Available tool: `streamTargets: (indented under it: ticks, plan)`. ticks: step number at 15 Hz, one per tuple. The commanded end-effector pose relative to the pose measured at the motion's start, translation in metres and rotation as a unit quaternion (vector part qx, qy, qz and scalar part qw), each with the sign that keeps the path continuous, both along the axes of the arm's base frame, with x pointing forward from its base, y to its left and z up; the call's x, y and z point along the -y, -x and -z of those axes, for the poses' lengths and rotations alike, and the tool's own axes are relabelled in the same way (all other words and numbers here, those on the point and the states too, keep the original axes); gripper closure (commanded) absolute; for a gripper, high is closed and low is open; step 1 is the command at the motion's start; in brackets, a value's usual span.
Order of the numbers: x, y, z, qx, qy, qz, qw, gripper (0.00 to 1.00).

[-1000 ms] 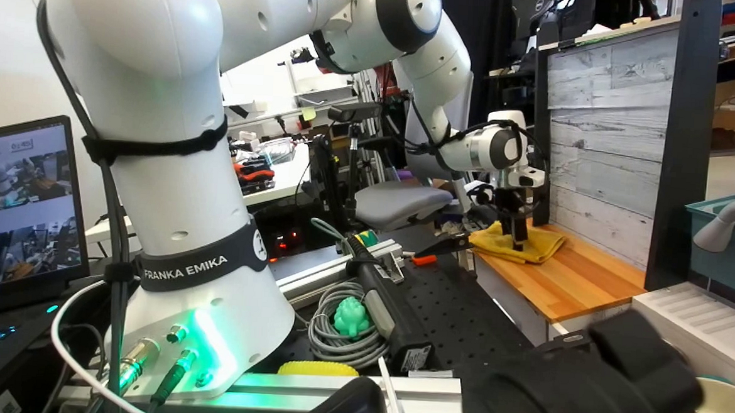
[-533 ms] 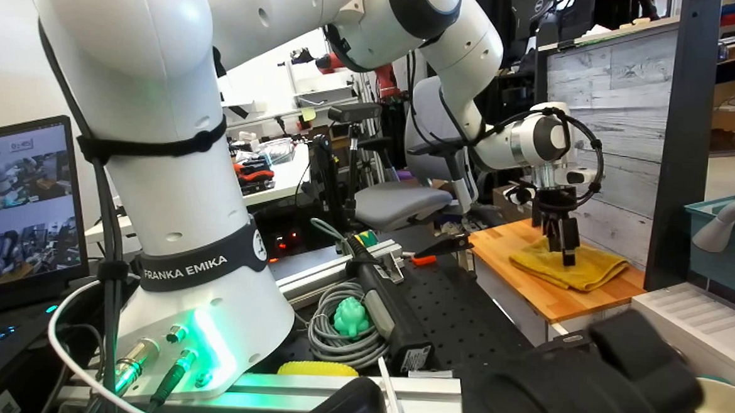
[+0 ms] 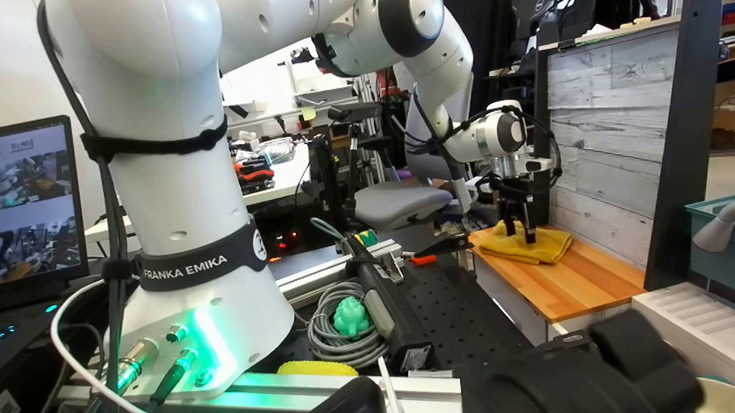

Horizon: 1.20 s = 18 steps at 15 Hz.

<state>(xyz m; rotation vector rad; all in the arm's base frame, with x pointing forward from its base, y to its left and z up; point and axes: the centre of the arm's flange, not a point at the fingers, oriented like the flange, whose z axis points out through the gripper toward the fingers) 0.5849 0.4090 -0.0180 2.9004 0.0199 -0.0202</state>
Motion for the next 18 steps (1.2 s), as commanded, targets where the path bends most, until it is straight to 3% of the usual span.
streamTargets:
  ticks: [1, 7, 9, 14, 18]
  plan:
    - [0.020, -0.009, 0.014, -0.009, -0.017, 0.005, 0.9998, 0.00]
    - [0.123, -0.003, 0.051, -0.004, -0.039, 0.073, 0.9966, 0.00]
    - [0.139, -0.003, 0.061, 0.011, -0.056, 0.074, 0.9956, 0.00]
    - [0.097, 0.031, 0.066, 0.052, -0.126, -0.013, 0.9906, 0.00]
    - [0.072, 0.054, 0.046, 0.043, -0.170, -0.051, 0.9831, 0.00]
